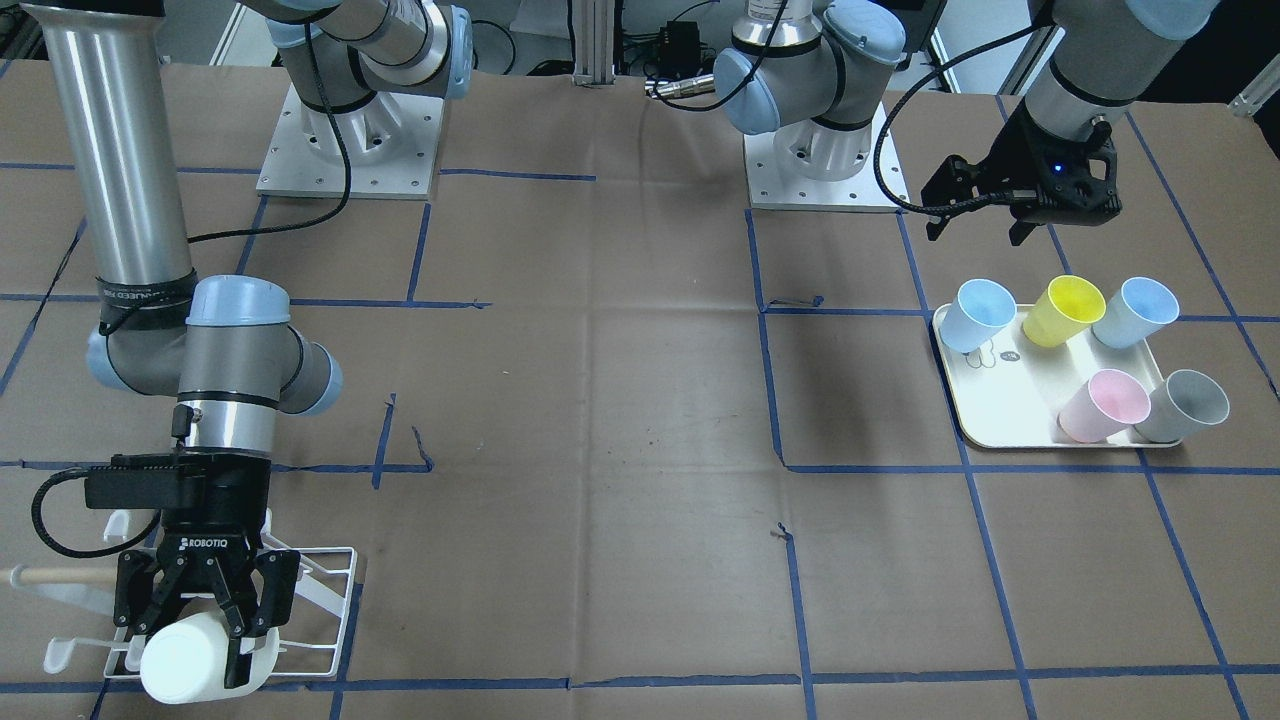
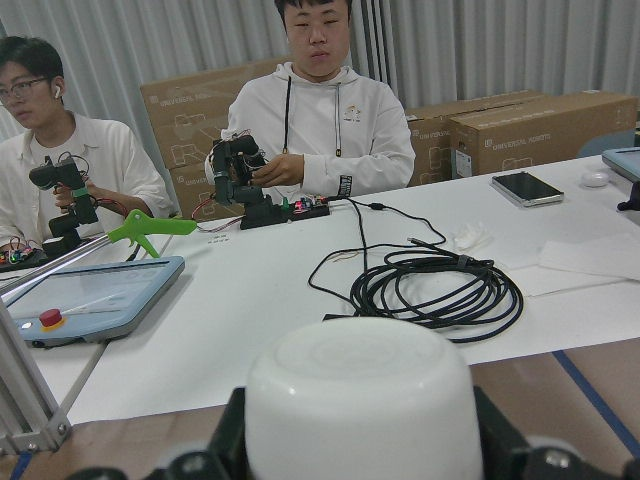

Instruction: Transfer IKEA cup to right arm and place on rack

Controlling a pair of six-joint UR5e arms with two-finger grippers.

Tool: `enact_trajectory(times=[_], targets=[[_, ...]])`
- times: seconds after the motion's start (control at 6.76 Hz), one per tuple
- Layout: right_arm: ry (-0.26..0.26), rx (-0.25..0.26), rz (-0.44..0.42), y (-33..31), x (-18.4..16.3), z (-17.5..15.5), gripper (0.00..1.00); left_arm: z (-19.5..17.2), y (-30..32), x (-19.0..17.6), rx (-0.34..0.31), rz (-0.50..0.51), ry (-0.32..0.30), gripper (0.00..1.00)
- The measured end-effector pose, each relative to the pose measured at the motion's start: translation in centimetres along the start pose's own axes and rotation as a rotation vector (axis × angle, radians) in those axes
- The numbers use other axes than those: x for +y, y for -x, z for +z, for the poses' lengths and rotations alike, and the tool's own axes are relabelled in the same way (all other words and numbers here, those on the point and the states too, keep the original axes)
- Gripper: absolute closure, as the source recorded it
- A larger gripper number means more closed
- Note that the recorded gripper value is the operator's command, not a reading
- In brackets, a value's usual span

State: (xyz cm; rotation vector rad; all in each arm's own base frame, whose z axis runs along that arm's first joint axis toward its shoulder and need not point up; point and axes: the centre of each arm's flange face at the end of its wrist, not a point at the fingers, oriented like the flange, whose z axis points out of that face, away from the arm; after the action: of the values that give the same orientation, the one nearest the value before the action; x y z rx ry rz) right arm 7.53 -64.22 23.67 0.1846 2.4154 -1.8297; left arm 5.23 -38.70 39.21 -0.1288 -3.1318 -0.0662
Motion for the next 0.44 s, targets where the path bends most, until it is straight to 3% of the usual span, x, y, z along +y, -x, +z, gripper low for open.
enact_trajectory(times=[0.44], targets=[[0.002, -0.001, 0.002, 0.0, -0.1, 0.1, 0.01, 3.5, 3.0, -0.7, -0.011, 0.107, -0.023, 0.01]])
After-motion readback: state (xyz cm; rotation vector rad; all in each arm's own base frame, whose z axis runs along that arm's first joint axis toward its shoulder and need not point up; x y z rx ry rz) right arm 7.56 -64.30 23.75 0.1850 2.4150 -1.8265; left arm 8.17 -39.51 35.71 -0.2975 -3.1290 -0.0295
